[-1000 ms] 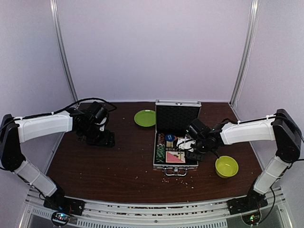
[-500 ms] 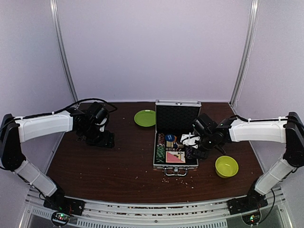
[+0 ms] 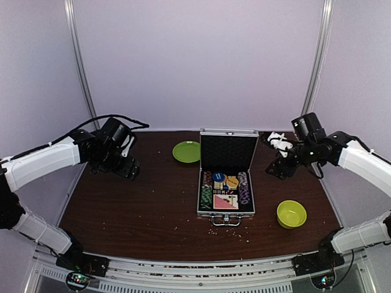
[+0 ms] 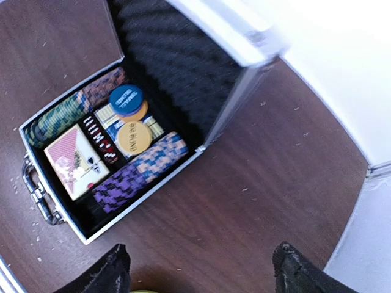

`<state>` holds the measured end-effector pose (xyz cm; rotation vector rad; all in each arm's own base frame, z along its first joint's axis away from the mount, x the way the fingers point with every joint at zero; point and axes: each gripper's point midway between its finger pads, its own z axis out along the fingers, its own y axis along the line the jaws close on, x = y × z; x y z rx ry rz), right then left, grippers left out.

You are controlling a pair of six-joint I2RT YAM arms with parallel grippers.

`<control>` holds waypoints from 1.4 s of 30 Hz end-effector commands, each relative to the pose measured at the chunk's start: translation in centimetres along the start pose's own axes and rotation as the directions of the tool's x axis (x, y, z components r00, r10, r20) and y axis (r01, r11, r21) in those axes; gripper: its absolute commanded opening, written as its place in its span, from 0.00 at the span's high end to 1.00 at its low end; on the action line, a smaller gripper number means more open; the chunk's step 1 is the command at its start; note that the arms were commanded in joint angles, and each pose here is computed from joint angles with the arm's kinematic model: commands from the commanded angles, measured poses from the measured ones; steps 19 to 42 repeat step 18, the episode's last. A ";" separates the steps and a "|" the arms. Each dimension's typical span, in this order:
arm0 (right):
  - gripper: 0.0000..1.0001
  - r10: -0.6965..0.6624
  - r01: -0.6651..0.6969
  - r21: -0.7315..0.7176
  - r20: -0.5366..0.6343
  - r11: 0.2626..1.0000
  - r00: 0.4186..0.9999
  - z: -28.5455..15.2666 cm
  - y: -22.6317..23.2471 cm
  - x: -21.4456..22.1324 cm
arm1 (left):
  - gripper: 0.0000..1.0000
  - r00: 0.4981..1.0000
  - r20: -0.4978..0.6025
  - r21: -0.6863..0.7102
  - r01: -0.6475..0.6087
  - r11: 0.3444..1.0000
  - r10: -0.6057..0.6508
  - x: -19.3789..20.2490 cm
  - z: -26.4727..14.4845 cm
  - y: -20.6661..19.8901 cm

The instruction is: Pack up texas hold em set

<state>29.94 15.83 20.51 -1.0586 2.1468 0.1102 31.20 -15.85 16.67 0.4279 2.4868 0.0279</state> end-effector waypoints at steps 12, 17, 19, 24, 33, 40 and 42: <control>0.01 0.346 -0.538 0.321 0.495 0.779 0.797 -11.6 -11.0 -3.7 | 0.09 0.922 0.384 -0.139 0.117 0.983 -0.055 -8.8 -8.2 4.5; 0.00 0.357 -0.539 0.291 0.496 0.790 0.791 -11.1 -10.7 -3.2 | 0.09 0.923 0.375 -0.133 0.142 0.981 -0.083 -8.3 -7.8 4.5; 0.00 0.357 -0.536 0.286 0.494 0.794 0.793 -11.0 -10.6 -3.1 | 0.09 0.923 0.375 -0.133 0.145 0.981 -0.086 -8.2 -7.8 4.5; 0.00 0.357 -0.536 0.286 0.494 0.794 0.793 -11.0 -10.6 -3.1 | 0.09 0.923 0.375 -0.133 0.145 0.981 -0.086 -8.2 -7.8 4.5; 0.00 0.357 -0.536 0.286 0.494 0.794 0.793 -11.0 -10.6 -3.1 | 0.09 0.923 0.375 -0.133 0.145 0.981 -0.086 -8.2 -7.8 4.5; 0.00 0.357 -0.536 0.286 0.494 0.794 0.793 -11.0 -10.6 -3.1 | 0.09 0.923 0.375 -0.133 0.145 0.981 -0.086 -8.2 -7.8 4.5; 0.00 0.357 -0.536 0.286 0.494 0.794 0.793 -11.0 -10.6 -3.1 | 0.09 0.923 0.375 -0.133 0.145 0.981 -0.086 -8.2 -7.8 4.5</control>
